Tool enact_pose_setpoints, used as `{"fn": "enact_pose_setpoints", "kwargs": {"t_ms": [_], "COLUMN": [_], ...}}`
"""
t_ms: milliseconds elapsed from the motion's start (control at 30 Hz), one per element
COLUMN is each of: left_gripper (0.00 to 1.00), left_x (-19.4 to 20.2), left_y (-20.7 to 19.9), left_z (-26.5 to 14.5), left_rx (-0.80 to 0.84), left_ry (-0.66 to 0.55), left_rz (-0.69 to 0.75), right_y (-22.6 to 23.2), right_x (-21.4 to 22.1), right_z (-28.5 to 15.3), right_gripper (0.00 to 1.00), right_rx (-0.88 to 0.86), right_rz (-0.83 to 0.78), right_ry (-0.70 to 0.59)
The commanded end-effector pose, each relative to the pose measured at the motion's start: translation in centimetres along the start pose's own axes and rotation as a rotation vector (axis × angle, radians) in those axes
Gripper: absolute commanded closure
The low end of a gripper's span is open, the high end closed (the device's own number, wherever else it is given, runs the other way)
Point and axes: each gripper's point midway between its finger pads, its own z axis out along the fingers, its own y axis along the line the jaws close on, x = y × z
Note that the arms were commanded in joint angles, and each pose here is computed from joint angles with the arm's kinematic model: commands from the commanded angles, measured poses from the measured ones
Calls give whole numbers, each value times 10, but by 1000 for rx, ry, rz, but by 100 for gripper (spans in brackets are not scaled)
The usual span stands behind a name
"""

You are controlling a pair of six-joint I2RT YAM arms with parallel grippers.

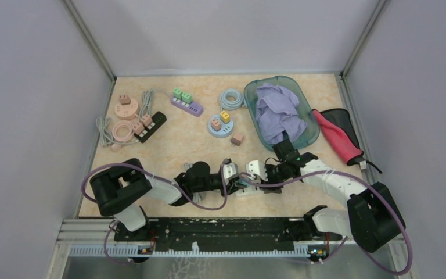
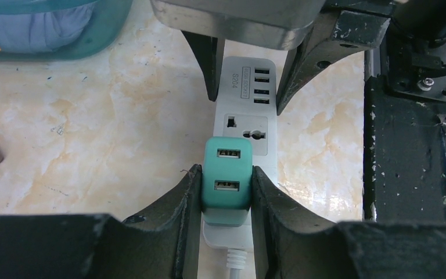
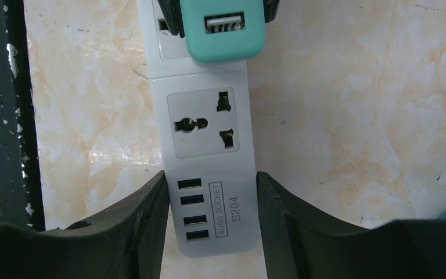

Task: Pull the plug off the socket
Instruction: Remove the plug from the socket.

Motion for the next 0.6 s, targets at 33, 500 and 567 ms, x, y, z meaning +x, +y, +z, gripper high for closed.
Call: {"fn": "enact_pose_setpoints", "kwargs": {"t_ms": [33, 500, 567], "left_gripper": [99, 99, 99], "left_x": [-36, -24, -21], "left_y": [8, 2, 4], "left_z": [-6, -25, -20], "left_rx": [-43, -25, -26], "left_ry": [-173, -170, -135], "left_rz": [-73, 98, 123], "right_y": [-3, -4, -4], "right_x": [-9, -6, -6], "right_z": [3, 4, 4], "right_gripper": [100, 100, 100], "right_rx": [-4, -2, -4], "right_rz": [-2, 7, 9], "right_ry": [-33, -21, -20]}}
